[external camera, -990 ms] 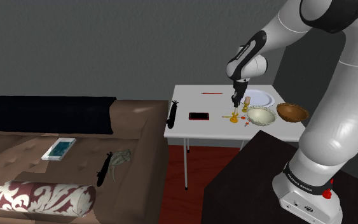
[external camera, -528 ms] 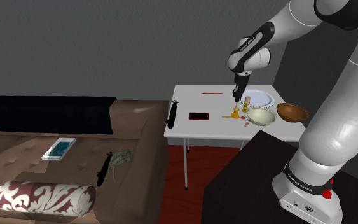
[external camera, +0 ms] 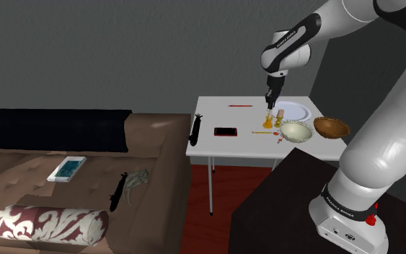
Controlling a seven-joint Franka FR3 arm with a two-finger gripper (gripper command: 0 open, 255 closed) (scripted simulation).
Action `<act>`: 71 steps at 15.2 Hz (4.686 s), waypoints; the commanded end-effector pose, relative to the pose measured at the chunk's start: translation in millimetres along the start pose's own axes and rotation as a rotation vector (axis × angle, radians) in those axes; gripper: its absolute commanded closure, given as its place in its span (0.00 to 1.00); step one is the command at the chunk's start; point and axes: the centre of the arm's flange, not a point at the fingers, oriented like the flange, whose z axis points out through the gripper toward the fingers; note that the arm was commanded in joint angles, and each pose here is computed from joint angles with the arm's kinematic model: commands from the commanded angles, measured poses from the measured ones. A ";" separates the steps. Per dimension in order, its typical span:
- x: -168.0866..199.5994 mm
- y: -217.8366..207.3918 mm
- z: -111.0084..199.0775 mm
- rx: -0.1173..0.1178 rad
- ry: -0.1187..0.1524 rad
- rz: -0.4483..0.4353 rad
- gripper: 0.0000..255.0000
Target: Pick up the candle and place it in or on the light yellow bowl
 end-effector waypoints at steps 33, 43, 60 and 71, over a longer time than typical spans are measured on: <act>-128.0 101.2 -43.6 0.000 0.000 0.000 1.00; -126.1 101.1 9.2 0.000 0.000 0.000 1.00; -125.5 101.0 10.5 0.000 0.000 0.000 0.00; -125.5 101.1 -26.3 0.000 0.000 0.000 0.00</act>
